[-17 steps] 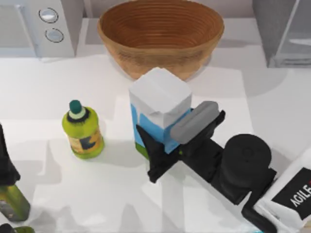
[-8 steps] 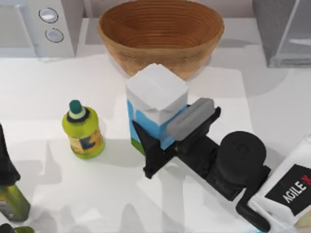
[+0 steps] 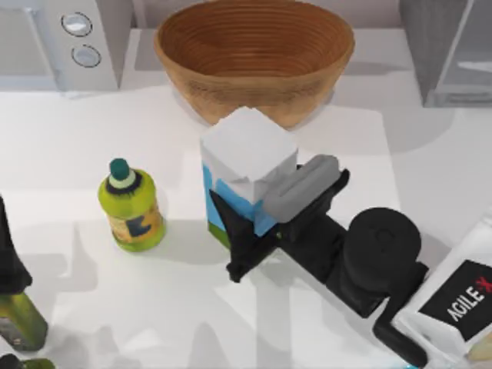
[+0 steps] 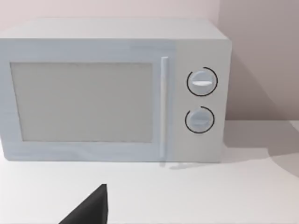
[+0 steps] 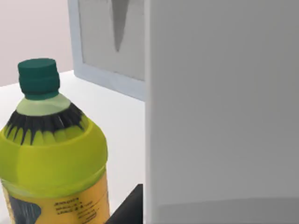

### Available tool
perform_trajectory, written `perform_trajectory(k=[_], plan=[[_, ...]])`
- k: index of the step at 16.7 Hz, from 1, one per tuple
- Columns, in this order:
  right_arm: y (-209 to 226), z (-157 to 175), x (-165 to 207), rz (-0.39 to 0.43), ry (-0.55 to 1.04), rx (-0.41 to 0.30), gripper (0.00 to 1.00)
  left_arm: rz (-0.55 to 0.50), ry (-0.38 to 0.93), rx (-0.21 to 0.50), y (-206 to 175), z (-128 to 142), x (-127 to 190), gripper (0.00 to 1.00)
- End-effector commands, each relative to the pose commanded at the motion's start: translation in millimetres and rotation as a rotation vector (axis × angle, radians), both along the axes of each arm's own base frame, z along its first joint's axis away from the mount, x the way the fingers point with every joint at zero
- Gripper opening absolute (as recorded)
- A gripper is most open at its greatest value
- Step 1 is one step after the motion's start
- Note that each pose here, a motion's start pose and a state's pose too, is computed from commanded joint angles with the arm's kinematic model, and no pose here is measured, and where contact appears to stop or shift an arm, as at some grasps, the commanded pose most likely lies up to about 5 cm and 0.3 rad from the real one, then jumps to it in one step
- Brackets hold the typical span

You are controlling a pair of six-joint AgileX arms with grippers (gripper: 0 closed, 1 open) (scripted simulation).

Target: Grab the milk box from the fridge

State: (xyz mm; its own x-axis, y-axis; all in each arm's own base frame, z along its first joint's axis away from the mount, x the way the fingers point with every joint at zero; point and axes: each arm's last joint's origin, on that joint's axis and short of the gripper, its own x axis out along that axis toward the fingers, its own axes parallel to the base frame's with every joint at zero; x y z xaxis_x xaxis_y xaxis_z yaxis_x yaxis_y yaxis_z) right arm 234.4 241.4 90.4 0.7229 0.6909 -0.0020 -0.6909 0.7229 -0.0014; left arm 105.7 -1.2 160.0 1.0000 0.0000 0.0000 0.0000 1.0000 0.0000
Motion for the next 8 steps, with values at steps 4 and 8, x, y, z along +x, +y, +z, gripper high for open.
perform_trajectory(k=[4, 8], plan=[[0.0, 0.0, 0.0, 0.000, 0.000, 0.000, 1.00, 0.000, 0.000, 0.000, 0.0, 0.0, 0.0, 1.00], [0.0, 0.0, 0.0, 0.000, 0.000, 0.000, 1.00, 0.000, 0.000, 0.000, 0.0, 0.0, 0.0, 1.00]])
